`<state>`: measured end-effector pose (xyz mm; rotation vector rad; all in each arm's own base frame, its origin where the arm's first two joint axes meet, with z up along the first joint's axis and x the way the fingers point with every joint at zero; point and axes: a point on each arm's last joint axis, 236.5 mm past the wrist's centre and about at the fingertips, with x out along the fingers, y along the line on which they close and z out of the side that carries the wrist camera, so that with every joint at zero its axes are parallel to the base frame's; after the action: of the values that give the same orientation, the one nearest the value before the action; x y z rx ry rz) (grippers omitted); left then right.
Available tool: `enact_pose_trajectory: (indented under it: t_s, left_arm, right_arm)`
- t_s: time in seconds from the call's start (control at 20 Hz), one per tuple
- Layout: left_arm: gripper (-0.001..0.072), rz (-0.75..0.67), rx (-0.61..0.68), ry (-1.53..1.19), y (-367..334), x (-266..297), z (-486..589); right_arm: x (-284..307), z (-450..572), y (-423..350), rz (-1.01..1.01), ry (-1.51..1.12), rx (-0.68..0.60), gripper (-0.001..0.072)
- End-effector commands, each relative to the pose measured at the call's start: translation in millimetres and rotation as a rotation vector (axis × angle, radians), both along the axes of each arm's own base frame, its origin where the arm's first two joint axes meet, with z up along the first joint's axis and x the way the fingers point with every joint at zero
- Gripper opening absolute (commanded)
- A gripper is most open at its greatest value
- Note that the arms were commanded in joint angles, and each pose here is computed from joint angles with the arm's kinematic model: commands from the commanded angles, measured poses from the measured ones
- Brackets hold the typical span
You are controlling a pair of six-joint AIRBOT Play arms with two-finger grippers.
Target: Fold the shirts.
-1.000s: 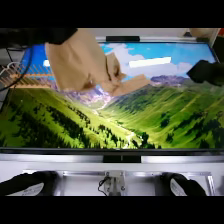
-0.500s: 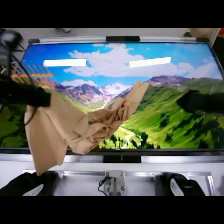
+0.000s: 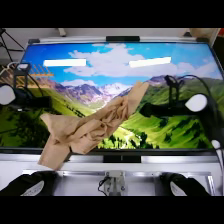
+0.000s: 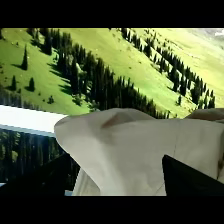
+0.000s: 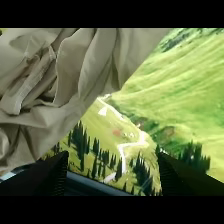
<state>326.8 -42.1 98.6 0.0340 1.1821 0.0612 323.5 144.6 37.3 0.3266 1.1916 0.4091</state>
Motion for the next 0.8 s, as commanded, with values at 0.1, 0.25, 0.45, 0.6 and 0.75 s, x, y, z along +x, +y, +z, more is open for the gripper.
enact_pose_trajectory:
  t_s: [0.1, 0.25, 0.45, 0.6, 0.75]
  left_arm:
    - [0.0683, -0.062, -0.207, 0.121, -46, -24, -12]
    - [0.0682, -0.111, -0.273, 0.229, -85, -52, -67]
    - [0.0681, -0.143, -0.269, 0.275, -102, -72, -96]
    - [0.0681, -0.142, -0.282, 0.235, -106, -62, -91]
    - [0.0681, -0.142, -0.282, 0.235, -106, -62, -90]
  right_arm:
    - [24, -65, 28, 0.008, 0.105, 0.011, 0.0673]
    - [20, -84, 30, 0.043, 0.163, -0.001, 0.0673]
    - [20, -85, 31, 0.047, 0.162, 0.002, 0.0673]
    - [21, -84, 33, 0.043, 0.162, 0.012, 0.0673]
    - [20, -83, 34, 0.043, 0.166, 0.016, 0.0673]
